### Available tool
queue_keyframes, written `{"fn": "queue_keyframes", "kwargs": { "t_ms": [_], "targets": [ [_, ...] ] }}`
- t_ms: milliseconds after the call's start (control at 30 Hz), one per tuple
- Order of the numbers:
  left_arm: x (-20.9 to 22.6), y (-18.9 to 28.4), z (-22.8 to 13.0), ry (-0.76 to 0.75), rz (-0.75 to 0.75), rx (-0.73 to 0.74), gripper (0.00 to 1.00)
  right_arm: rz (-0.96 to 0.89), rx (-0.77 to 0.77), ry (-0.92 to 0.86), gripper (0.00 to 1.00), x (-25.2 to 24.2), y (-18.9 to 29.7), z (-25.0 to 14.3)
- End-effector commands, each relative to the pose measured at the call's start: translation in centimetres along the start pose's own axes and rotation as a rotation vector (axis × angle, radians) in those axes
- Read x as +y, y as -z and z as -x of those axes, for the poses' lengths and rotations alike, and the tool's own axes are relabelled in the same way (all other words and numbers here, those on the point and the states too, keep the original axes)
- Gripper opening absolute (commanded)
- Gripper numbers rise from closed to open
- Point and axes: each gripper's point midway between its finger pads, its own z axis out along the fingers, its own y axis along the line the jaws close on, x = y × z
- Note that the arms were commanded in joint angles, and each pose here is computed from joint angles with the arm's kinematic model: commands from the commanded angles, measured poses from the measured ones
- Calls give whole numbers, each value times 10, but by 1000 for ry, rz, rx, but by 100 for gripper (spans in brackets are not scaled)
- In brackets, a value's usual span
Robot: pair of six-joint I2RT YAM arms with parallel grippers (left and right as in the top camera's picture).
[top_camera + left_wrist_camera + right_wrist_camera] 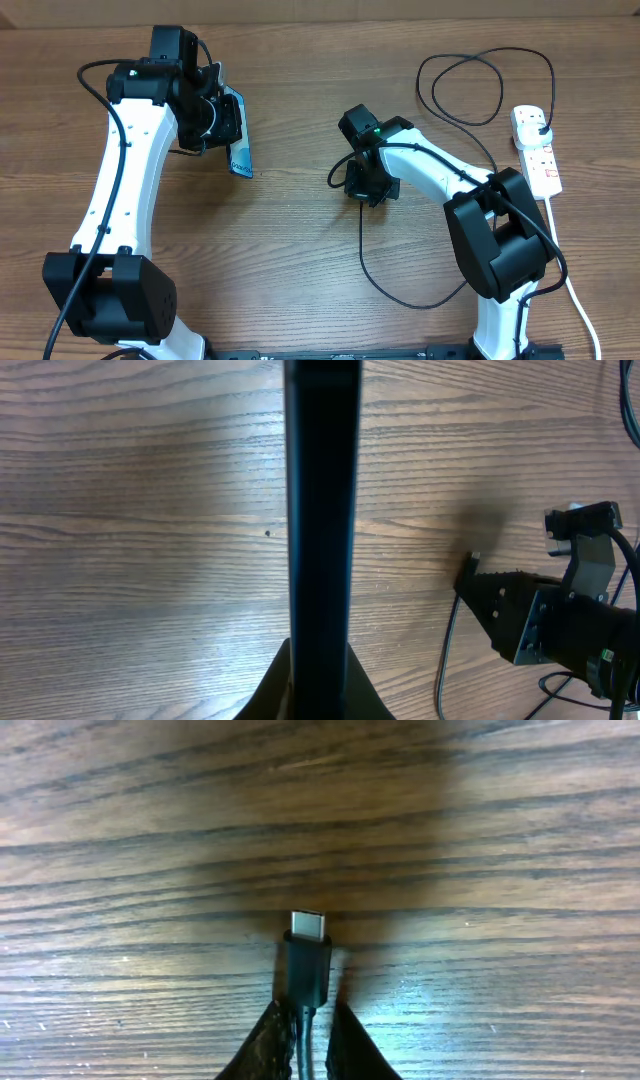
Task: Plug charger to phone and switch on socket
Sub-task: 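Lower the right gripper onto the USB-C cable end and grasp it, then lift the cable plug with the right gripper toward the phone's bottom port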
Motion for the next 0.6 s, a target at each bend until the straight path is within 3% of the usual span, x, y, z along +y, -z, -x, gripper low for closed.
{"fn": "queue_keyframes", "kwargs": {
  "t_ms": [0, 567],
  "targets": [
    [-5, 7, 4, 6, -24, -22, 4, -15, 23, -8, 11, -4, -11, -4],
    [-6, 7, 8, -11, -29, -41, 4, 27, -32, 12, 4, 6, -9, 10]
  ]
}}
